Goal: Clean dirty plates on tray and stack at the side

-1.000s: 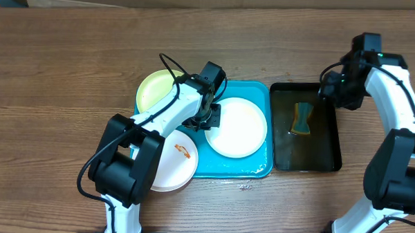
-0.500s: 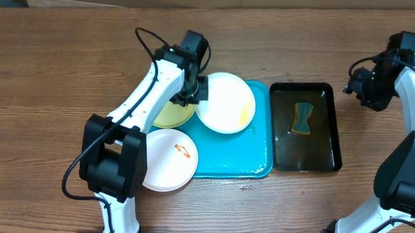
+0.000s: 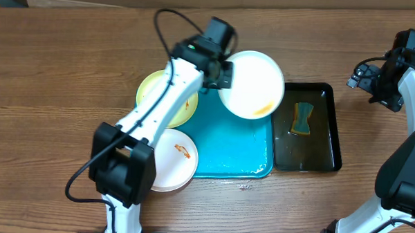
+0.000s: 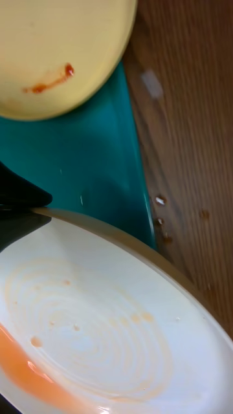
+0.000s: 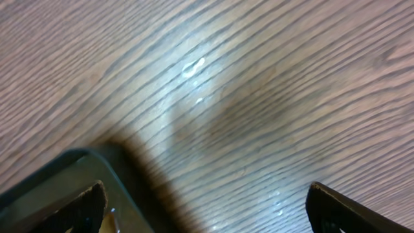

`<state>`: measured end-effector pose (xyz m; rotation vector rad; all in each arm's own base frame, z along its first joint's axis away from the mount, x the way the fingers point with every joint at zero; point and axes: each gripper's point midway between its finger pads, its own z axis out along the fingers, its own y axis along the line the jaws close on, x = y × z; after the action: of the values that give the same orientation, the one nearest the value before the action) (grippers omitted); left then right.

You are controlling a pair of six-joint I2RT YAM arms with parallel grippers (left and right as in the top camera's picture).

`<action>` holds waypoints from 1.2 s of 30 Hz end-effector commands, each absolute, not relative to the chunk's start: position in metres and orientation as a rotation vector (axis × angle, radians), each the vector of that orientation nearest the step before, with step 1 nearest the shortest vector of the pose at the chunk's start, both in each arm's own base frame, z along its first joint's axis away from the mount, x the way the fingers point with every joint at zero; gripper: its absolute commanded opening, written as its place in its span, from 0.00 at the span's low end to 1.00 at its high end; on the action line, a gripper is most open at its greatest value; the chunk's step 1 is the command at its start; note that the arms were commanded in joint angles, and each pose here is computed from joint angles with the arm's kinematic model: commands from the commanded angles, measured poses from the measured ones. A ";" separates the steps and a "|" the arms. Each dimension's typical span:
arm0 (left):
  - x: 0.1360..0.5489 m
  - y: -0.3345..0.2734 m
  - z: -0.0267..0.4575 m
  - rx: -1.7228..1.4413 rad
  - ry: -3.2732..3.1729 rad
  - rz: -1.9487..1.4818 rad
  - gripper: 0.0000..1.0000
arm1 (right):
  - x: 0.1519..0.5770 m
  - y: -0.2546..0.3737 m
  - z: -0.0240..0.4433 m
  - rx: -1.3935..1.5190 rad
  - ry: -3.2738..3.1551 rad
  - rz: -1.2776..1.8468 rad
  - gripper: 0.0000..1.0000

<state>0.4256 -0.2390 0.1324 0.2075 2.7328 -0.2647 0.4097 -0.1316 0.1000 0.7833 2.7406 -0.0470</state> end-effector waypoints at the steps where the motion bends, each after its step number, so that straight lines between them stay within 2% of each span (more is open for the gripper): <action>1: 0.427 -0.265 0.155 0.297 2.618 -0.207 0.04 | 0.413 -0.147 0.104 0.814 2.693 -0.116 1.00; 6: 0.422 -0.296 0.166 0.362 2.505 -0.138 0.04 | 0.416 -0.167 0.094 0.959 2.634 -0.110 1.00; 14: 0.410 -0.333 0.193 0.519 2.263 0.111 0.04 | 0.414 -0.169 0.092 0.970 2.635 -0.108 1.00; 29: 0.345 -0.377 0.252 0.604 1.878 0.516 0.04 | 0.414 -0.169 0.092 0.970 2.635 -0.108 1.00; 36: 0.319 -0.379 0.281 0.552 1.737 0.668 0.04 | 0.415 -0.169 0.092 0.970 2.634 -0.108 1.00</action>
<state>0.3221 -0.3941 0.2410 0.6678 1.8433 0.5338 0.4129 -0.1694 0.0913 0.9680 2.6412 -0.1003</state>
